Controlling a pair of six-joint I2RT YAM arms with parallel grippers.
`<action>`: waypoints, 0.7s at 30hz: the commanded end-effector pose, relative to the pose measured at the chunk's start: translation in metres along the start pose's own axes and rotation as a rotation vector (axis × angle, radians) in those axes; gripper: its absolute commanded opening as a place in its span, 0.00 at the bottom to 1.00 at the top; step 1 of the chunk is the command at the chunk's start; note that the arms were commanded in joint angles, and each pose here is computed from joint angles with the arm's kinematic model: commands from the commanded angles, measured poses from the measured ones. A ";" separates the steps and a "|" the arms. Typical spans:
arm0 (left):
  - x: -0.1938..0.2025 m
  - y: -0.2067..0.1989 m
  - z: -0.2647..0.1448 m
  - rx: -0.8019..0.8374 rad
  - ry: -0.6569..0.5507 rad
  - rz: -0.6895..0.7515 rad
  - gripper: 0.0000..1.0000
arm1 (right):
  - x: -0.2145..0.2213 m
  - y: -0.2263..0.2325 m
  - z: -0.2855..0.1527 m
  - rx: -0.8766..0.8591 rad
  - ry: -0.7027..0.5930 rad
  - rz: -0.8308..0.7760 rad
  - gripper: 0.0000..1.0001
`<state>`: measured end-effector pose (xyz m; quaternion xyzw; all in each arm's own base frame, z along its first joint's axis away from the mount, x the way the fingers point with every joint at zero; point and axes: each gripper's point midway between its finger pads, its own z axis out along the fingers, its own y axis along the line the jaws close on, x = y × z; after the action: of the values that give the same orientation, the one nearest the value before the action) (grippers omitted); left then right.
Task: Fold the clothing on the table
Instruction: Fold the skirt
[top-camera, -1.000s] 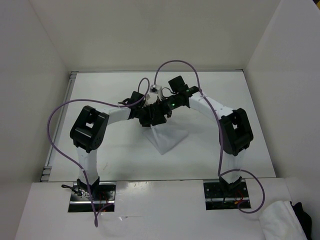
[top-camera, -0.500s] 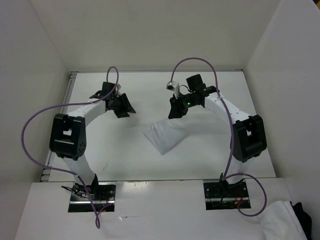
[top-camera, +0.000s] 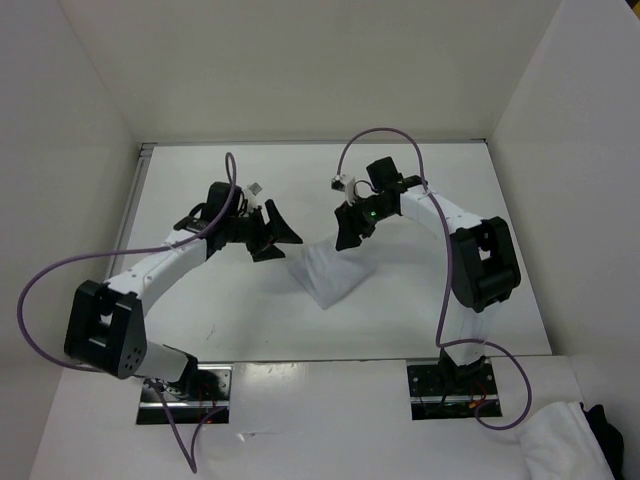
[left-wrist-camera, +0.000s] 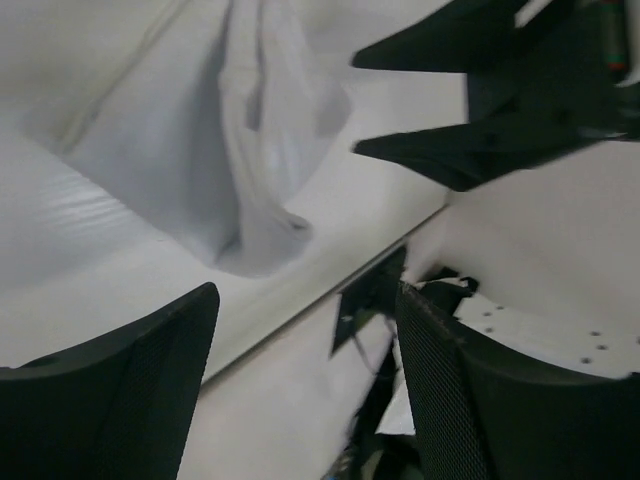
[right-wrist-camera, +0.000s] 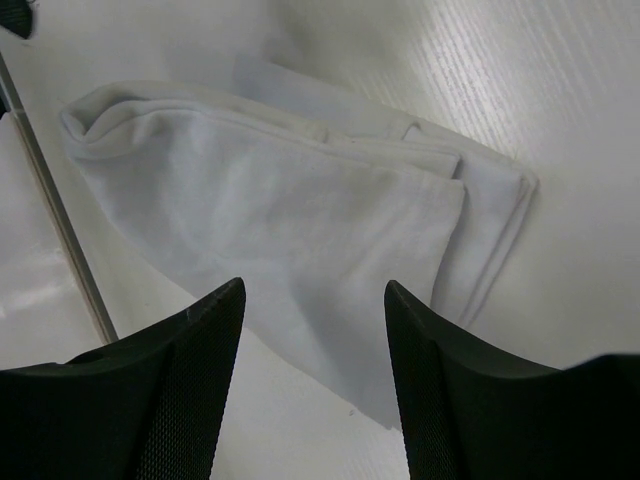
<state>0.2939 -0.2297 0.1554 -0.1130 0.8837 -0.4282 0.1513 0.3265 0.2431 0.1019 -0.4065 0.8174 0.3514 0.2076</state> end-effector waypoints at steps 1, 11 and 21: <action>-0.004 -0.046 -0.022 0.100 -0.091 -0.043 0.79 | -0.018 -0.007 -0.007 0.059 -0.062 -0.034 0.64; 0.027 -0.057 0.002 -0.080 -0.141 -0.128 0.82 | -0.018 -0.015 -0.005 0.093 -0.060 -0.012 0.64; 0.035 -0.004 0.040 -0.454 -0.137 -0.088 0.80 | -0.026 -0.013 -0.012 0.112 -0.089 -0.030 0.64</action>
<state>0.2681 -0.2865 0.1361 -0.1999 0.9303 -0.2705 0.1462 0.3450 0.2414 0.1013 -0.3853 0.8323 0.3231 0.2332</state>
